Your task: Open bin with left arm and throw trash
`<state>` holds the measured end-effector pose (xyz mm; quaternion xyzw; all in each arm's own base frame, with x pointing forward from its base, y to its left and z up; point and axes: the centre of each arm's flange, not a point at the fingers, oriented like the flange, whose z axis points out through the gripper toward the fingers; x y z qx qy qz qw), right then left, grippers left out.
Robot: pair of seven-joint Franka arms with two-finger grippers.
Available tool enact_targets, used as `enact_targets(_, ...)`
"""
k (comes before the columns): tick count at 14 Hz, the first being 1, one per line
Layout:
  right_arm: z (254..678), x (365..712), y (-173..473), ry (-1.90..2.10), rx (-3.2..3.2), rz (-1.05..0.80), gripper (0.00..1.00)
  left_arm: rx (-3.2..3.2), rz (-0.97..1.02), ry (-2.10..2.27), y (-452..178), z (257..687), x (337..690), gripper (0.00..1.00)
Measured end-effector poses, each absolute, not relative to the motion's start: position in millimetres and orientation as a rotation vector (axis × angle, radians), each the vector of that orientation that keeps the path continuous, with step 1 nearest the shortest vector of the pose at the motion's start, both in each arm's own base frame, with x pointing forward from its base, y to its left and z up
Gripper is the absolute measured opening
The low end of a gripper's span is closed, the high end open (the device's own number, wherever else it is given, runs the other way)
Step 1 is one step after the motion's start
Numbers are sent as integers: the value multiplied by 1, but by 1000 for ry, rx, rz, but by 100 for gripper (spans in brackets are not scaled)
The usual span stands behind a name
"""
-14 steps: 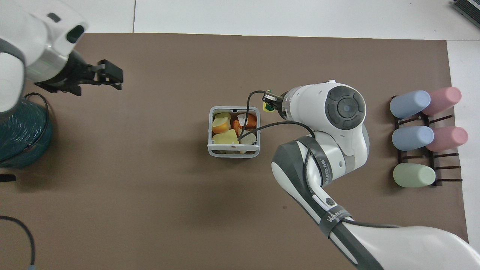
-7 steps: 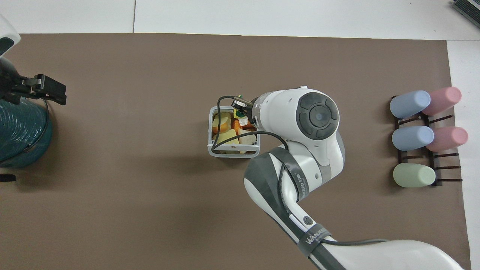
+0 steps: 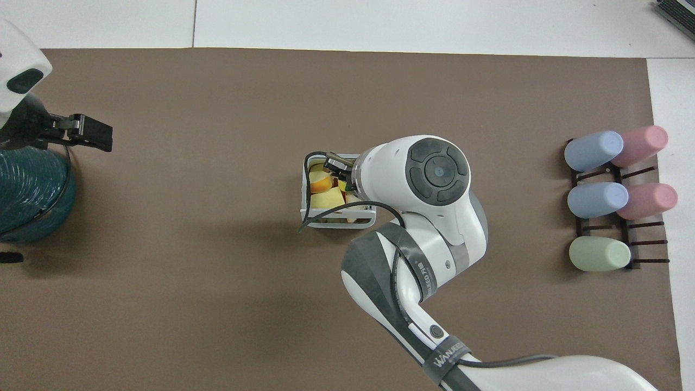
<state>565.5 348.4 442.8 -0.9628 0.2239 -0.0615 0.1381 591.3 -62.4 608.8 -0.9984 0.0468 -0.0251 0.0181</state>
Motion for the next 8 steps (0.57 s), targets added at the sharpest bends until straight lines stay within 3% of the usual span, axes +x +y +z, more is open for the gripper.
enact_targets(2,454,568,341,660,-2776,-196,98,-3101,-68,146,-63,601,593,100)
enact_targets(8,519,586,235,680,-2831,-245,100,-3109,-55,143,-63,593,598,100)
